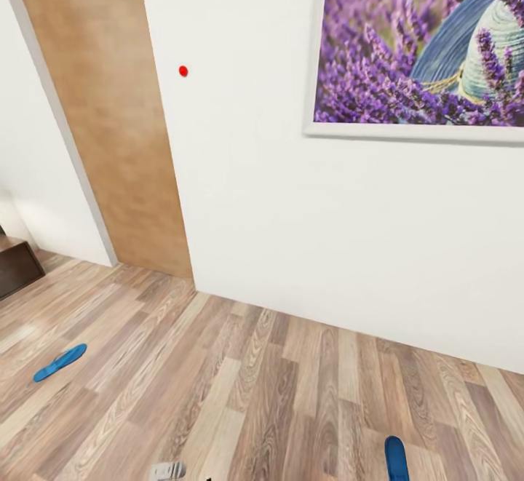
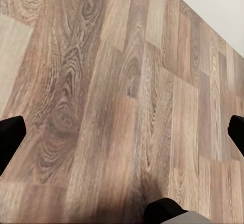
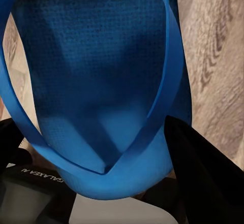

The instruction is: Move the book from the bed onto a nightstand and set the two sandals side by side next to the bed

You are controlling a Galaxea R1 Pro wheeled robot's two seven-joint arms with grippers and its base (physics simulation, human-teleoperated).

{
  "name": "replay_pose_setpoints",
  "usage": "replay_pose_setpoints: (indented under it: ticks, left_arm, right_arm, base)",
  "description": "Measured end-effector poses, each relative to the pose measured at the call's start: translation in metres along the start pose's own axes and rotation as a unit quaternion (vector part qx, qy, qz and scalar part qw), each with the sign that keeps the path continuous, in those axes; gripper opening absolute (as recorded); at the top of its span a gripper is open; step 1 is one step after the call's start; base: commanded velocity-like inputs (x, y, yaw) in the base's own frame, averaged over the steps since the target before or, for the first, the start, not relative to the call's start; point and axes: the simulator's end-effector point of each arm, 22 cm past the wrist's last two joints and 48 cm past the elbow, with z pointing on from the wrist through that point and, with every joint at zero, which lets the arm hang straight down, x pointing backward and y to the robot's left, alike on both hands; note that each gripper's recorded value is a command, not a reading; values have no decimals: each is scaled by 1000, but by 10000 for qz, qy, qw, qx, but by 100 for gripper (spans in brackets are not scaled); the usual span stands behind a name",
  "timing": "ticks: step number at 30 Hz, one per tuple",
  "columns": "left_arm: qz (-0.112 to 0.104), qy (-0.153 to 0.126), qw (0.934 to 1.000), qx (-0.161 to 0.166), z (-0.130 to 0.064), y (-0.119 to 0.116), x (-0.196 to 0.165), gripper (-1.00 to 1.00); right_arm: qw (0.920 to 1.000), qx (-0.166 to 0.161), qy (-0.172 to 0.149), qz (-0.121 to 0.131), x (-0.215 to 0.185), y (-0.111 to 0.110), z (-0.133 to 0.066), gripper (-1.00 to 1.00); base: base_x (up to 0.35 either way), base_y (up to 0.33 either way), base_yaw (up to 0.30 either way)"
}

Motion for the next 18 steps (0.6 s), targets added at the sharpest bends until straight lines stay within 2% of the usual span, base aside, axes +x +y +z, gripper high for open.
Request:
replay_pose_setpoints:
  ticks: [18]
  left_arm:
    - [-1,1,10000,0,0,0,0,100]
  right_arm:
    - [10000,-16,0,0,0,1,0,-100]
  base:
    - [319,0,1]
